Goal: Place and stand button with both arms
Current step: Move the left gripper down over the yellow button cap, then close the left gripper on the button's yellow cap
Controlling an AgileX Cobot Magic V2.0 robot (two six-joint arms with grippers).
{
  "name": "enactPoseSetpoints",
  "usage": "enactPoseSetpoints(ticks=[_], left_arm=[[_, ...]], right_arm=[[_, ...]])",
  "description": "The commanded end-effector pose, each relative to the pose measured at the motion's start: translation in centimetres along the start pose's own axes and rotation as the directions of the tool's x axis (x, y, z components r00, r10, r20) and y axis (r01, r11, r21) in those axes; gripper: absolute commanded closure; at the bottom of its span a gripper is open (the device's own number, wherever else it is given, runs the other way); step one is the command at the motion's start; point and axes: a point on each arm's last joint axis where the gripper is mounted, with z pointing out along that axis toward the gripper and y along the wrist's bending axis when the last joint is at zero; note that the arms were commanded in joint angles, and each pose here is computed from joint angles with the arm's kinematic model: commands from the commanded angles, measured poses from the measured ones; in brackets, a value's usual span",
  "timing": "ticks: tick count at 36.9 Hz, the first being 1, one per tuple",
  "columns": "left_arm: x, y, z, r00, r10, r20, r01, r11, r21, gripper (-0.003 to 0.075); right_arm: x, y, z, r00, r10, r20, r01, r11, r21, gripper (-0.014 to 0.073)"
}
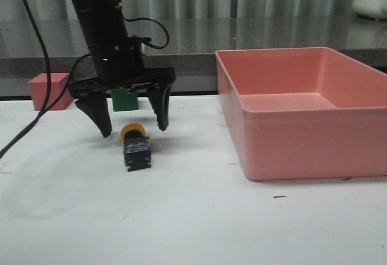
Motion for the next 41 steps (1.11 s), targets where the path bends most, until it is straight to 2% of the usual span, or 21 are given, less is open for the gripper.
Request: enactPoseSetpoints(ticks=[1, 37, 41], left_arm=[[0.3, -0.7, -3.7, 0.999, 0.002, 0.042, -0.003, 1.000, 0.022, 0.0049], [0.1, -0.3, -2.1, 1.000, 0.000, 0.012, 0.000, 1.000, -0.005, 0.0050], [0.1, -0.3, -2.1, 1.000, 0.000, 0.012, 0.000, 1.000, -0.005, 0.0094]], right_arm=[[-1.5, 0.1, -0.4, 0.995, -0.007, 0.100, 0.008, 1.000, -0.009, 0.0658], [-1.5, 0.2, -0.4, 0.995, 0.004, 0.103, -0.003, 1.000, -0.014, 0.0658], [-1.5, 0.2, -0.4, 0.995, 0.004, 0.103, -0.003, 1.000, -0.014, 0.0658]])
